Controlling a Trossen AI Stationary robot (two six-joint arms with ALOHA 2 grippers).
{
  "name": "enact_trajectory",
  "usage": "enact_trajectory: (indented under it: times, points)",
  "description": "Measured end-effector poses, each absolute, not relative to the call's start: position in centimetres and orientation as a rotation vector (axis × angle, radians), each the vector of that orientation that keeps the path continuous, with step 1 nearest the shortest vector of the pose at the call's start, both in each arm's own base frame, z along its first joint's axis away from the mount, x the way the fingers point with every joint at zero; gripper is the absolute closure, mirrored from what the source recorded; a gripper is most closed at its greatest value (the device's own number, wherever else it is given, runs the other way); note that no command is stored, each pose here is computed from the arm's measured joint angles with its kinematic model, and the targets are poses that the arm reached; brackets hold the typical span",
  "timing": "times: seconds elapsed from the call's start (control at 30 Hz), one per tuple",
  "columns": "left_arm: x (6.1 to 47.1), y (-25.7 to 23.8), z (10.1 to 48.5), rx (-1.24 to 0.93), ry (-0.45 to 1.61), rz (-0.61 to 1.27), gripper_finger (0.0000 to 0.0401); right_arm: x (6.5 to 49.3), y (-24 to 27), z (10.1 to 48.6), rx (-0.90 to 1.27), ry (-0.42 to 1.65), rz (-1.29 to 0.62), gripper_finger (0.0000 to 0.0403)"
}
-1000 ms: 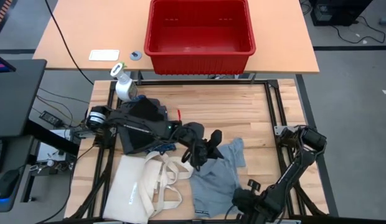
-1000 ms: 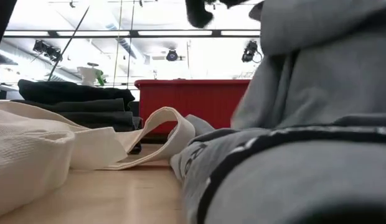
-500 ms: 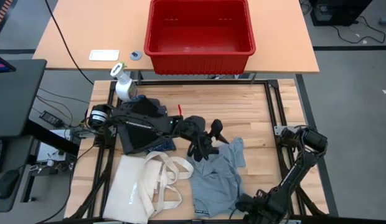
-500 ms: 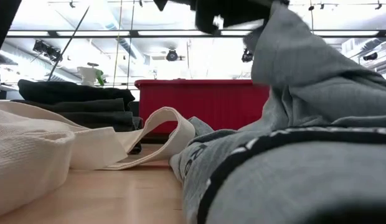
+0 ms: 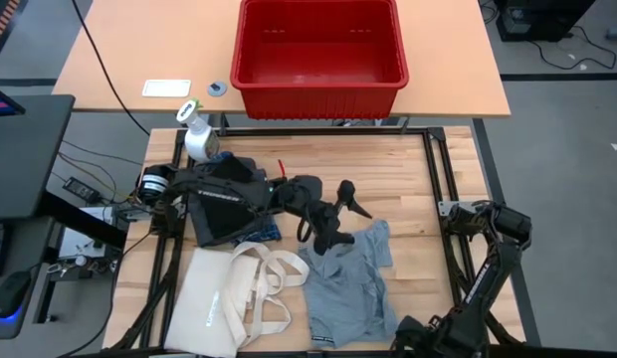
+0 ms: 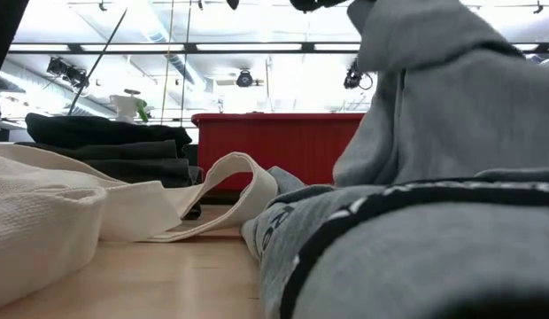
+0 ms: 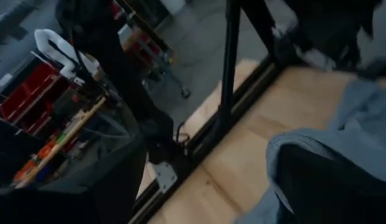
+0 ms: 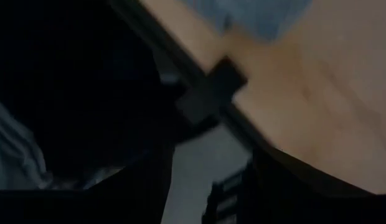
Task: Fold Laundry from Bin
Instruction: Fold the gray shirt
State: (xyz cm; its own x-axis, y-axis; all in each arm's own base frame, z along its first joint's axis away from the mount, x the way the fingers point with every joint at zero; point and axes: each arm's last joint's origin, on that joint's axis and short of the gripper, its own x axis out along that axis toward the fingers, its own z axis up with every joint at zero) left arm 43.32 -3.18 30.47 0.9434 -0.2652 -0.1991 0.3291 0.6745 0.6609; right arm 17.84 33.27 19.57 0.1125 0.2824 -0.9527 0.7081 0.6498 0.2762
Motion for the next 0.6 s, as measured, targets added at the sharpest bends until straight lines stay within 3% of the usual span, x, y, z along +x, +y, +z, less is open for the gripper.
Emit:
enact_trajectory:
  times: [0.37, 0.6]
  points:
    - [44.7, -1.1, 27.8, 0.583, 0.145, -0.370, 0.0055, 17.8, 31.8, 20.8, 0.673, 1.209, -0.358, 0.0176]
    - [43.8, -3.6, 25.4, 0.627, 0.373, -0.486, 0.0055, 18.8, 30.9, 20.8, 0.610, 1.183, -0.368, 0.0176]
